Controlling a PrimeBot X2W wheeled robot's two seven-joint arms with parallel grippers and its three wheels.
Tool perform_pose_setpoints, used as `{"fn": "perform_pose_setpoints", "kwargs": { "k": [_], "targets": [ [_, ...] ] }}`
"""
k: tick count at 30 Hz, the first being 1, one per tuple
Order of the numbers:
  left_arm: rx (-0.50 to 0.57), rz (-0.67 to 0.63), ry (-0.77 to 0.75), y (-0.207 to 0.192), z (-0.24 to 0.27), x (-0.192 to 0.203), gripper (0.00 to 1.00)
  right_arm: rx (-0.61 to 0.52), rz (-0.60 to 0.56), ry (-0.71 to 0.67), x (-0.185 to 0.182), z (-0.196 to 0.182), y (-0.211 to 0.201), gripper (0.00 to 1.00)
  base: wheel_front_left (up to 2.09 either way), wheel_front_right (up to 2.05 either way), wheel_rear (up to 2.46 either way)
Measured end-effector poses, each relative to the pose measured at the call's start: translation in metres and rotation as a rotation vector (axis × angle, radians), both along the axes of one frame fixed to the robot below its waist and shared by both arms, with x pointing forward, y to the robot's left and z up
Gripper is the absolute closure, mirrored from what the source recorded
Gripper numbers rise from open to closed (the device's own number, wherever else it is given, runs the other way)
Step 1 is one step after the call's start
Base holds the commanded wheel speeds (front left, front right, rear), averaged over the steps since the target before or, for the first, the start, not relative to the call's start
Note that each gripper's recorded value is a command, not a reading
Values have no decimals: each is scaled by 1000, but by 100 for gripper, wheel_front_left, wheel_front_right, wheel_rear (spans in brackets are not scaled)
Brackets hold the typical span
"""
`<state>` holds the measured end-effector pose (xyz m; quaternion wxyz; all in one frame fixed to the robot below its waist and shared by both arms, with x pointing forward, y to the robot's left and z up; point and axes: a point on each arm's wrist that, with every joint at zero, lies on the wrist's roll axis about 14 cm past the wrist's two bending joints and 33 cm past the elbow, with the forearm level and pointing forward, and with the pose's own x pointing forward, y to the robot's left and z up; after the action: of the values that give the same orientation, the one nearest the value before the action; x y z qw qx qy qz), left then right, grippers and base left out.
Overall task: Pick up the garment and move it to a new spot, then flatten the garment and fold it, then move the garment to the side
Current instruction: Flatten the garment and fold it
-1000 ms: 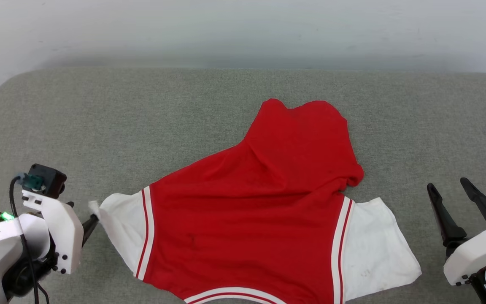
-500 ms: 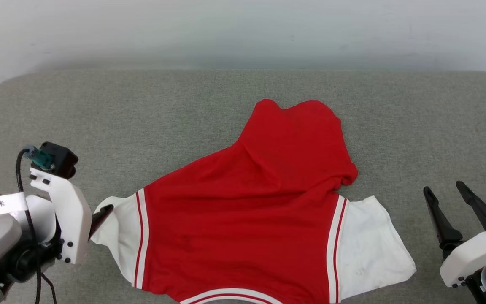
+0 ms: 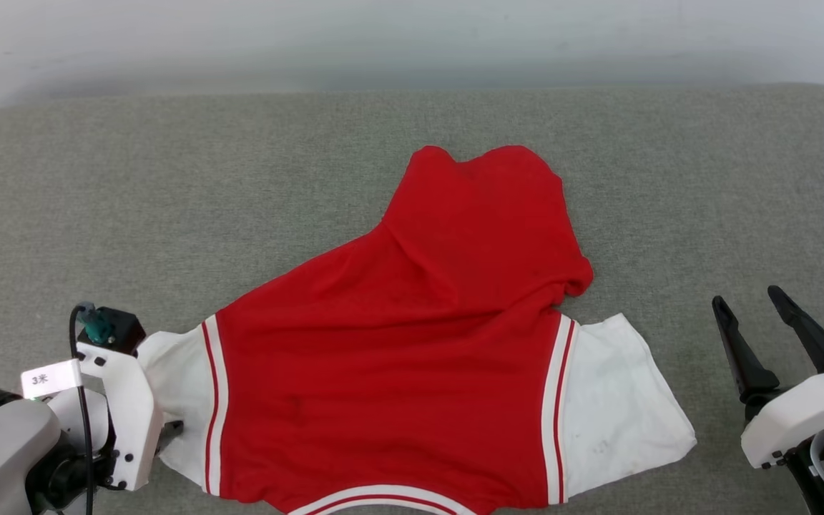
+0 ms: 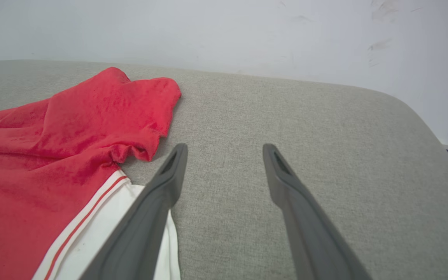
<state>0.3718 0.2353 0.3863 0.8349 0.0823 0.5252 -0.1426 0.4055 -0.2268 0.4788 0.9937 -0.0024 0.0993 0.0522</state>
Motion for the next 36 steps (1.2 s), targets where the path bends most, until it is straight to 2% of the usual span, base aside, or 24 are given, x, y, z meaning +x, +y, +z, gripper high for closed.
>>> {"fn": "perform_pose_setpoints", "kwargs": {
  "k": [8,9,16,24,27,31,36],
  "targets": [
    [2,28,87,7,-28,-6,0,-11,-22,19,-2,-6,-9,0,0,0,0],
    [1,26,89,7,-29,-6,100,-11,-23,20,-2,-6,-10,0,0,0,0],
    [-3,37,-2,13,-22,1,100,-45,8,6,-1,6,-7,0,0,0,0],
    [-83,45,-234,5,19,20,100,-186,152,51,2,35,8,0,0,0,0],
    [-98,50,-300,6,33,22,100,-223,217,139,-3,30,17,0,0,0,0],
    [-102,42,-335,3,42,17,100,-260,306,322,-20,7,28,0,0,0,0],
    [-110,31,-357,-6,48,14,100,-284,354,536,-37,-26,29,0,0,0,0]
  ]
}}
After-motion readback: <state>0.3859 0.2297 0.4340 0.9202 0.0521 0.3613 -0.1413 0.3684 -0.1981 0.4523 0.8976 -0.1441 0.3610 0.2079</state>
